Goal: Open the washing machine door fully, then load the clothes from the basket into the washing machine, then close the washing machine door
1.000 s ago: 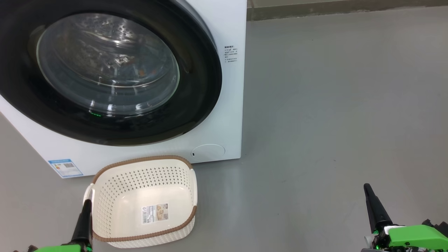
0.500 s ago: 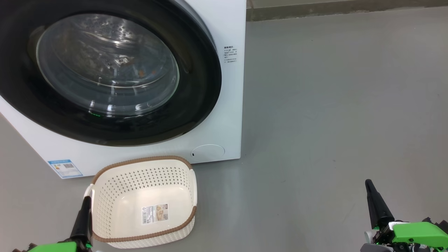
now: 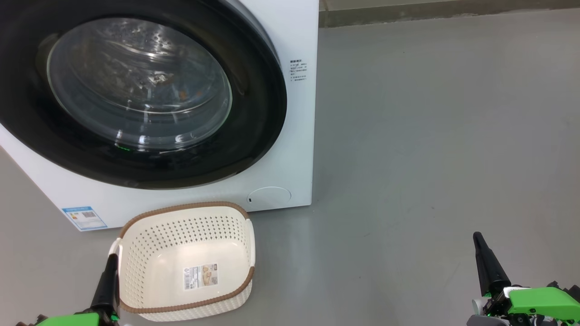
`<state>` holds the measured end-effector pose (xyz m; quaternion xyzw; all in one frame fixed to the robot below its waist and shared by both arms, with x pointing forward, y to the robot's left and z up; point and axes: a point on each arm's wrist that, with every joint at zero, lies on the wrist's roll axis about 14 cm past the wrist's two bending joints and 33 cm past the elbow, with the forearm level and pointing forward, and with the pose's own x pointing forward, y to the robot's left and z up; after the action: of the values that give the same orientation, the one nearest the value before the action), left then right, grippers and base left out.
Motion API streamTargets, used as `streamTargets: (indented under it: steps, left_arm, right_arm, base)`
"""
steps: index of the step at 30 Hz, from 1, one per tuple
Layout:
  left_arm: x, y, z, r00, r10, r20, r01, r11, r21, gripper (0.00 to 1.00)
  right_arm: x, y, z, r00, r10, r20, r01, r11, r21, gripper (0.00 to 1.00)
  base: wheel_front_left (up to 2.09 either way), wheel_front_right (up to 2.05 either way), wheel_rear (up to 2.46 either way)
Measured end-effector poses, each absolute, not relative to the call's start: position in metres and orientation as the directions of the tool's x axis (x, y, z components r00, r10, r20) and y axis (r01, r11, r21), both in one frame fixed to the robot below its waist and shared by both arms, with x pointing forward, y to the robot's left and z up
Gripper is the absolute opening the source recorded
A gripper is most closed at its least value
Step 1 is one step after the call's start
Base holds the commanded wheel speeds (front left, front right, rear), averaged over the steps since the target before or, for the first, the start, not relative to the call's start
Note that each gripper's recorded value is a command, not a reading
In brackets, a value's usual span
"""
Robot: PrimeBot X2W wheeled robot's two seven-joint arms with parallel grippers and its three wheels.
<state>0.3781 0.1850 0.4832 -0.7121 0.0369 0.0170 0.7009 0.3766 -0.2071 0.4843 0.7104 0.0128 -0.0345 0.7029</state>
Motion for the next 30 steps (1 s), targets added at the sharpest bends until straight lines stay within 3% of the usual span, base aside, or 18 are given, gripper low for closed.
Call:
streamTargets:
  steps: [30]
  left_arm:
    - [0.3781,0.1851,0.4833,0.997,-0.028,-0.076,-0.076,-0.015,-0.997,0.00]
  right_arm:
    - [0.3764,-0.2084,0.4843,0.997,-0.034,-0.067,0.067,-0.012,0.998,0.00]
  base:
    - [0.00,0.00,0.00]
